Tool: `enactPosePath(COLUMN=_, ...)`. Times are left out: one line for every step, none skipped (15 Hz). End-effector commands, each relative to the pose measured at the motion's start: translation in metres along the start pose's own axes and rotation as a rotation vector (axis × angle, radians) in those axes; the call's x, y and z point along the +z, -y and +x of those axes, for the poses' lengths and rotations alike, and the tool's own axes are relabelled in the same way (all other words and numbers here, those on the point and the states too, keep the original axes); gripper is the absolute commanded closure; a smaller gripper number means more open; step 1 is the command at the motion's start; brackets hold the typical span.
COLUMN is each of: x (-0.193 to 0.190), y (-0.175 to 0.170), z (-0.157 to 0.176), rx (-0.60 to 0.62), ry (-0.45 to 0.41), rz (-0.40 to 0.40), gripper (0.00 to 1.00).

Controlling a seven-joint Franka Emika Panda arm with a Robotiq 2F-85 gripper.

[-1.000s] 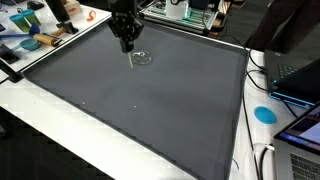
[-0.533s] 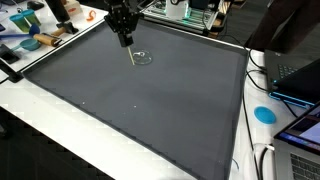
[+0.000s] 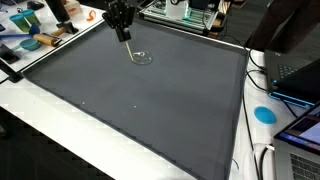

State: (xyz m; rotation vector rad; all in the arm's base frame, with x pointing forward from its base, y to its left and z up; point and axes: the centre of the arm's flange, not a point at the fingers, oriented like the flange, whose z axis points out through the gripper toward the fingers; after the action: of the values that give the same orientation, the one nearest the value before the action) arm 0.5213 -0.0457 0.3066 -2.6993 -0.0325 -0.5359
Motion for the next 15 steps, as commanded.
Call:
enactPosePath(x=-0.012, y=-0.008, z=-0.025, rx=-0.010, ry=-0.017, rz=0.062, gripper=0.97)
enactPosePath(x=-0.013, y=-0.008, z=-0.030, rx=-0.015, ry=-0.027, rz=0.076, gripper=0.97)
enactPosePath(x=-0.013, y=-0.009, z=-0.034, rx=-0.018, ry=-0.031, rz=0.085, gripper=0.97)
enactPosePath(x=-0.013, y=-0.010, z=-0.037, rx=-0.022, ry=-0.037, rz=0.100, gripper=0.97)
enactPosePath(x=-0.012, y=-0.011, z=-0.042, rx=-0.026, ry=-0.043, rz=0.112, gripper=0.97)
enactPosePath(x=-0.011, y=-0.011, z=-0.046, rx=-0.031, ry=-0.048, rz=0.122, gripper=0.97)
enactPosePath(x=-0.011, y=-0.011, z=-0.050, rx=-0.039, ry=-0.055, rz=0.130, gripper=0.97)
enactPosePath(x=-0.010, y=-0.011, z=-0.054, rx=-0.047, ry=-0.065, rz=0.142, gripper=0.97)
enactPosePath(x=-0.010, y=-0.011, z=-0.059, rx=-0.055, ry=-0.075, rz=0.152, gripper=0.97)
enactPosePath(x=-0.010, y=-0.011, z=-0.062, rx=-0.064, ry=-0.084, rz=0.155, gripper=0.97)
enactPosePath(x=-0.009, y=-0.010, z=-0.067, rx=-0.078, ry=-0.094, rz=0.164, gripper=0.97)
enactPosePath(x=-0.009, y=-0.009, z=-0.070, rx=-0.089, ry=-0.102, rz=0.174, gripper=0.97)
enactPosePath(x=-0.008, y=-0.009, z=-0.074, rx=-0.099, ry=-0.112, rz=0.182, gripper=0.97)
enactPosePath(x=-0.008, y=-0.010, z=-0.078, rx=-0.105, ry=-0.119, rz=0.186, gripper=0.97)
enactPosePath(x=-0.008, y=-0.010, z=-0.080, rx=-0.112, ry=-0.124, rz=0.189, gripper=0.97)
